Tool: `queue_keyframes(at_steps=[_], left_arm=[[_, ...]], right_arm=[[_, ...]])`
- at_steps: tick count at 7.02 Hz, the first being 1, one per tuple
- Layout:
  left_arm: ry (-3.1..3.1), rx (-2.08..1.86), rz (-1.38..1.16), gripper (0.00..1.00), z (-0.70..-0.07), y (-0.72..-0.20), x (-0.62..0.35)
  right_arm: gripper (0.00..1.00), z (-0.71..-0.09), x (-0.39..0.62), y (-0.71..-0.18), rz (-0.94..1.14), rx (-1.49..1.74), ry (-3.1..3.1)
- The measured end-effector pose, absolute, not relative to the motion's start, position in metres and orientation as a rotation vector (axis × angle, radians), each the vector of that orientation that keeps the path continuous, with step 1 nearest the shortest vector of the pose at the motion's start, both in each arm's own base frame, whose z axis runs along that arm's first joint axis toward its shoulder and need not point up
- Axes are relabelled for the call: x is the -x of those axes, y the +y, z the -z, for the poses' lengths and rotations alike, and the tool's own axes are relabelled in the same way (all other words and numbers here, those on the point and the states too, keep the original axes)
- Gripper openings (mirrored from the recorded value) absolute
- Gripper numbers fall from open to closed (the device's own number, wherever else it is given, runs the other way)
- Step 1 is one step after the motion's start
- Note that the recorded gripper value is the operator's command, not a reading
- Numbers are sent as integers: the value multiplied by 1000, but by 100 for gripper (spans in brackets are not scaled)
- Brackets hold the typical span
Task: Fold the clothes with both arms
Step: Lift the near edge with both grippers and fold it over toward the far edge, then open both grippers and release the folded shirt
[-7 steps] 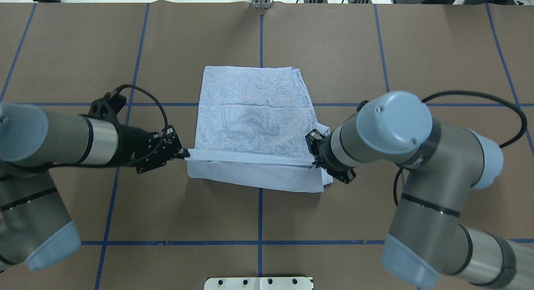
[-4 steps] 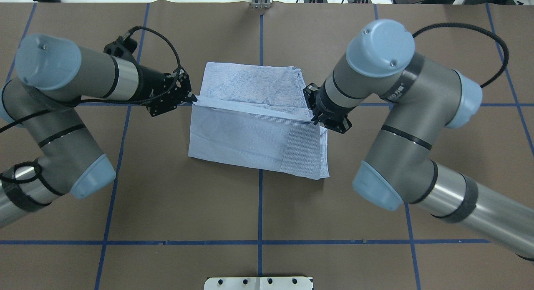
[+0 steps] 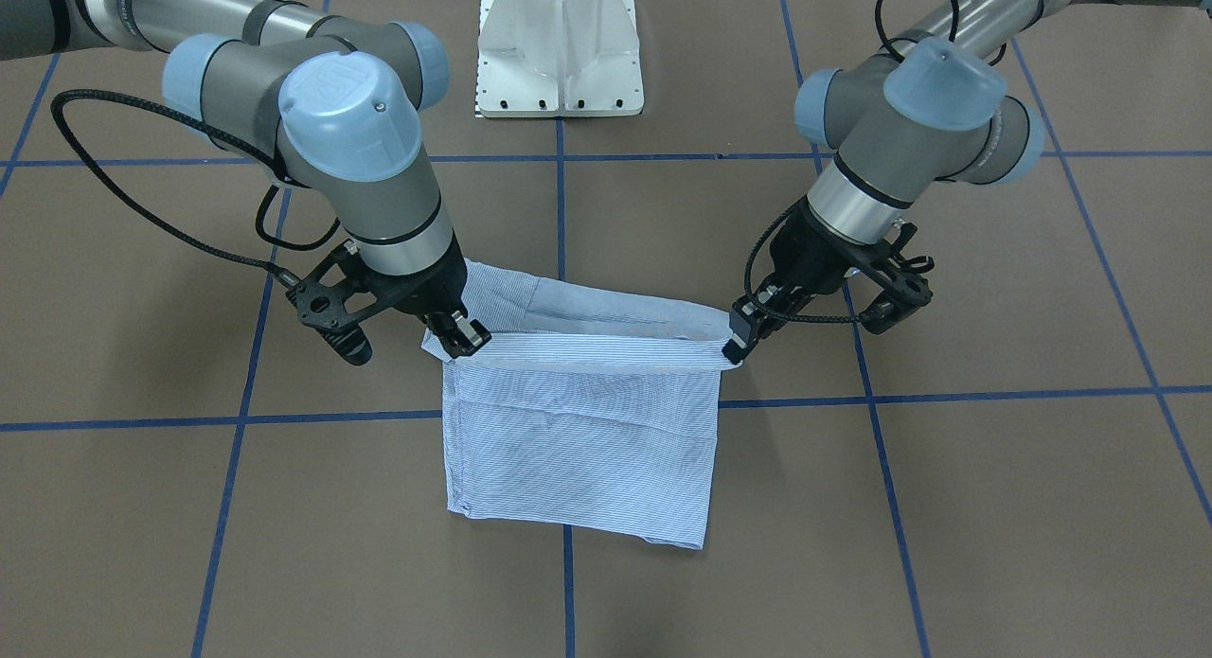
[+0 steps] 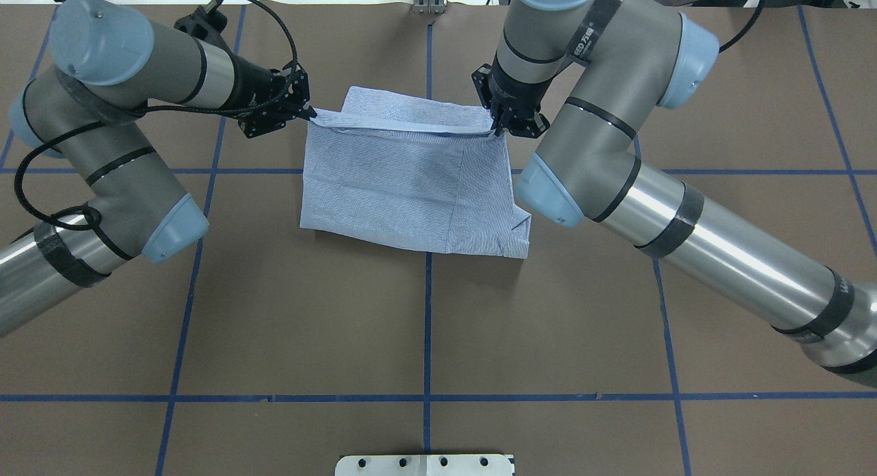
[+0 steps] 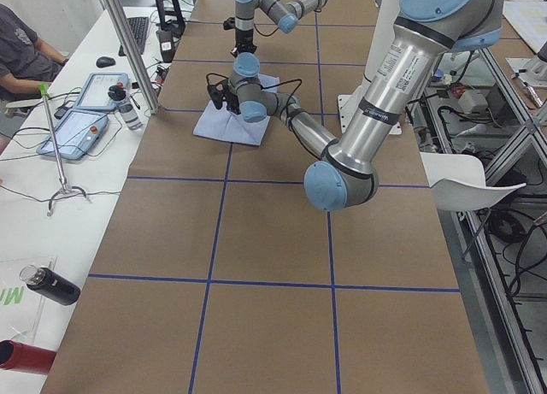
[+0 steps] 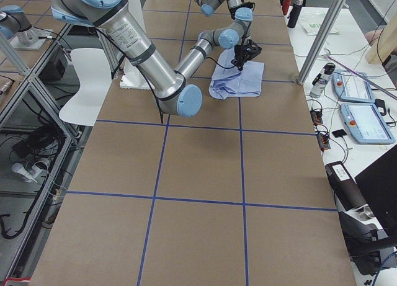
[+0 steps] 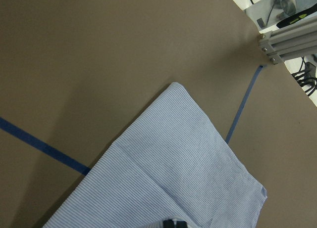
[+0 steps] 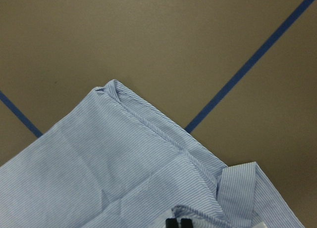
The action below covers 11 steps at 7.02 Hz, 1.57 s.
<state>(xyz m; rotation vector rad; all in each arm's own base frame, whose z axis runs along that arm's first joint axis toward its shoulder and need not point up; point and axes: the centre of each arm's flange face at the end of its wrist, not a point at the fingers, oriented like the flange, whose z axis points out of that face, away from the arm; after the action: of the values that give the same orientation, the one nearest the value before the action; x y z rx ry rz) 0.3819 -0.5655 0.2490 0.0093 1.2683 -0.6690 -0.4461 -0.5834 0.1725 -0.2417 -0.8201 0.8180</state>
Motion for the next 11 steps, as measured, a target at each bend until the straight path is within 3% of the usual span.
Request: queue_keyframes(at_steps=[8, 9, 10, 11], left_arm=[[1269, -64, 673, 0, -288, -662, -430], [1259, -79, 672, 0, -290, -668, -435], [1242, -104, 677, 46, -293, -675, -439], [1227, -123, 676, 56, -295, -681, -442]], right_arm=[[0, -224, 496, -682, -724, 188, -806], [31, -231, 499, -685, -709, 183, -801], [51, -238, 501, -687, -694, 177, -794], [100, -243, 504, -690, -685, 173, -794]])
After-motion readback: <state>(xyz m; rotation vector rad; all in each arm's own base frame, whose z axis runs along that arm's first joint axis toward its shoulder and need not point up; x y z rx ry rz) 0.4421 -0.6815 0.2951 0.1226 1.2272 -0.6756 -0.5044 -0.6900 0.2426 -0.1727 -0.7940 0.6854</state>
